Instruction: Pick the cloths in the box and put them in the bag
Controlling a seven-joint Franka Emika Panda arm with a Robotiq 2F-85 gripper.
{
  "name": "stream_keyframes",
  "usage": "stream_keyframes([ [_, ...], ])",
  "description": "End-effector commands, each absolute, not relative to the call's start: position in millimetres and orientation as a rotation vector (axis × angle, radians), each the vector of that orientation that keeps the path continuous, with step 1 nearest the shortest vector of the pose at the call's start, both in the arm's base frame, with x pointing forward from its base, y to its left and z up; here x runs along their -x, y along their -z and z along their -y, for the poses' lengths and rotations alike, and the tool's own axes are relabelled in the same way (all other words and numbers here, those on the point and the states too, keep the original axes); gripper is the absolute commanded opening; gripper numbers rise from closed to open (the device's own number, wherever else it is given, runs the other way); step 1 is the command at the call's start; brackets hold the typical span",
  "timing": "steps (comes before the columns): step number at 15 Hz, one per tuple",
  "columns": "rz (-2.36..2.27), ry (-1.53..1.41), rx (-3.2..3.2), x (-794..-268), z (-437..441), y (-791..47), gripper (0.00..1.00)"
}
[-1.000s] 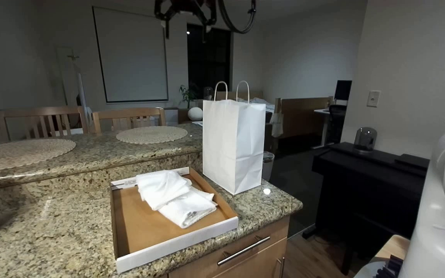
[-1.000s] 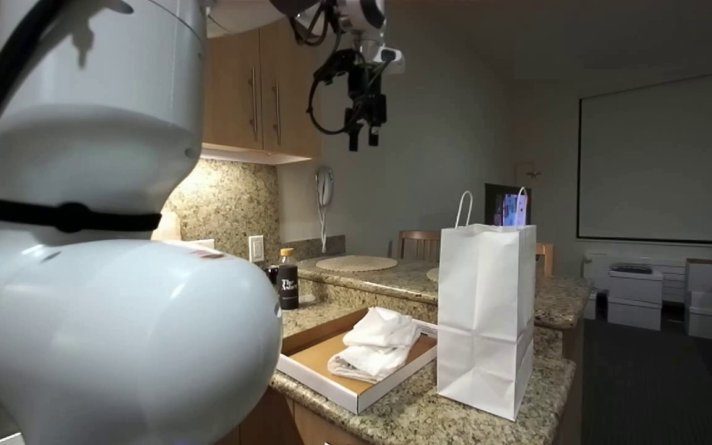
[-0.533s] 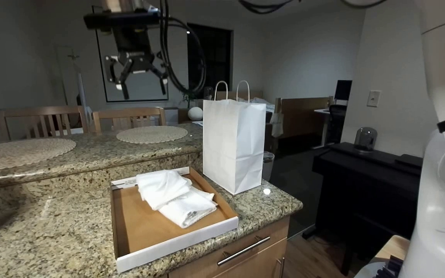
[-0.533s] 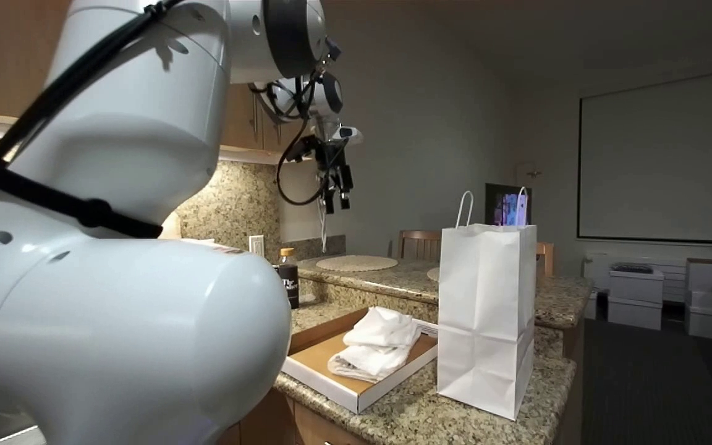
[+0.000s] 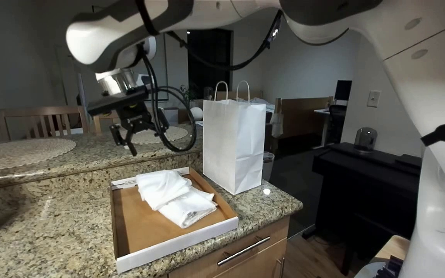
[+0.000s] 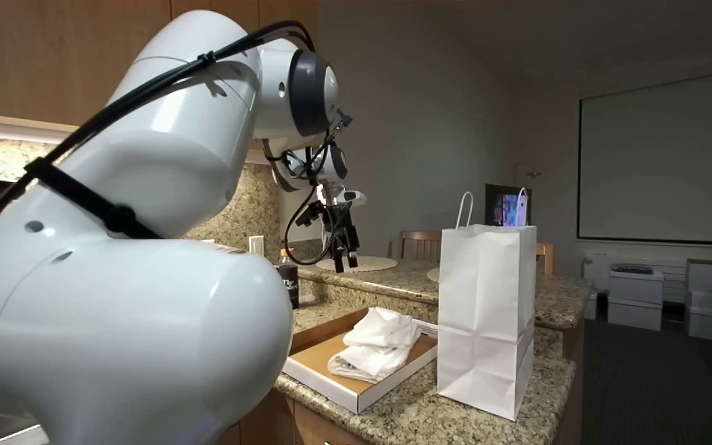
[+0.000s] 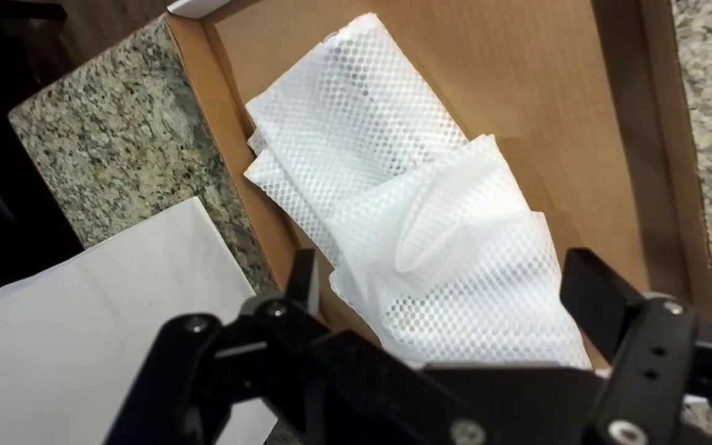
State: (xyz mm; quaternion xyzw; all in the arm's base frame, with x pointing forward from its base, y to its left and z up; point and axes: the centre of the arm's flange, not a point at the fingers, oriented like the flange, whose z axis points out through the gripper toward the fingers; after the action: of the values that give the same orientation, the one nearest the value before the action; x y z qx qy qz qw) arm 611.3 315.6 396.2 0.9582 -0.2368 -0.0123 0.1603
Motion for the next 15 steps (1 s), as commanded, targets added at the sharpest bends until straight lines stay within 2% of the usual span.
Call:
stream_keyframes([
  [1, 0.649, 0.031, -2.638, -617, -328, -350, 1.0],
  [11, 0.532, -0.022, -2.526, -628, -347, -267, 1.0],
  [15, 0.538, -0.155, -2.561, -607, -360, -289, 1.0],
])
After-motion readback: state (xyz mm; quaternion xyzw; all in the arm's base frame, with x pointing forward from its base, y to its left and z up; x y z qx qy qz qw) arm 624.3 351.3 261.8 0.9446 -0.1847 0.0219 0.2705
